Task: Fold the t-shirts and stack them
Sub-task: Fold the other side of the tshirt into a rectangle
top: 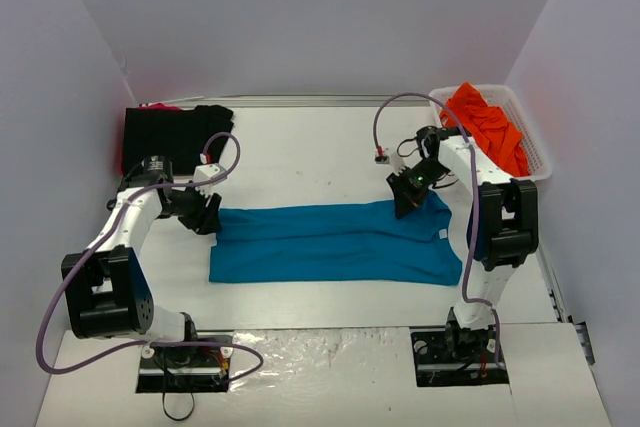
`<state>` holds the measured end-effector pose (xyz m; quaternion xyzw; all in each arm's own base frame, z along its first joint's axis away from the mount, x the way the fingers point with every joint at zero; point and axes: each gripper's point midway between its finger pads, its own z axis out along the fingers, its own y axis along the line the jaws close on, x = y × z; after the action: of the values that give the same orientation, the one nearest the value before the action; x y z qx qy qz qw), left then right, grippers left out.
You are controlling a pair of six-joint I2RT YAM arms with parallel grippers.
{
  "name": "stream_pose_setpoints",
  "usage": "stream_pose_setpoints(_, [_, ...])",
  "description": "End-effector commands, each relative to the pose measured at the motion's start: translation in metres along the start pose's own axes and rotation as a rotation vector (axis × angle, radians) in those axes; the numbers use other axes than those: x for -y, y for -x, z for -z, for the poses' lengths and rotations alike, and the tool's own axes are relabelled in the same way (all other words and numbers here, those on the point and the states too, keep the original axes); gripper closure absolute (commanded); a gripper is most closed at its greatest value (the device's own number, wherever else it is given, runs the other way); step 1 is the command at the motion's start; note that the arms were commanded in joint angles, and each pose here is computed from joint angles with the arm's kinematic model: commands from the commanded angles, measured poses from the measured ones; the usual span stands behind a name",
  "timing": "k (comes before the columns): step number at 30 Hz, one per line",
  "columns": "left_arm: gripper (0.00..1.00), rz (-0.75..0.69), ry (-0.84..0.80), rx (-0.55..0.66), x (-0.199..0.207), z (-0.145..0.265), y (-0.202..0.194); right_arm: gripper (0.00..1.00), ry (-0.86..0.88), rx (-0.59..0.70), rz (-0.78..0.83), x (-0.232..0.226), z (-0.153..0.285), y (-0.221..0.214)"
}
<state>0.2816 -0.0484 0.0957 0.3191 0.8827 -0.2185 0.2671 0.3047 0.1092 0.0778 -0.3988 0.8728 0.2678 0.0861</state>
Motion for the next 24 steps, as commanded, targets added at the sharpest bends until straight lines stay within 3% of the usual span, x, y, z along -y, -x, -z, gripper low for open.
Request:
stream_pose_setpoints(1, [0.55,-0.021,-0.004,0.050,0.006,0.011,0.009,1.00,0.040,-0.035,-0.006,-0.030,0.006,-0.011])
stream_pose_setpoints(4, [0.55,-0.025,-0.001,0.055,0.005,0.011,0.011,1.00,0.026,-0.039,0.004,-0.033,0.007,-0.013])
stream_pose_setpoints(6, [0.55,-0.018,-0.006,0.054,0.004,0.011,0.011,0.76,0.007,-0.047,-0.001,-0.029,0.008,-0.013])
stream_pose_setpoints(9, [0.55,-0.016,0.003,0.054,0.002,0.012,0.010,0.68,-0.020,-0.046,-0.011,-0.018,0.006,-0.006])
stream_pose_setpoints(24, [0.55,0.024,0.051,0.064,-0.010,0.021,-0.003,0.65,-0.021,-0.123,-0.043,0.030,-0.029,-0.006])
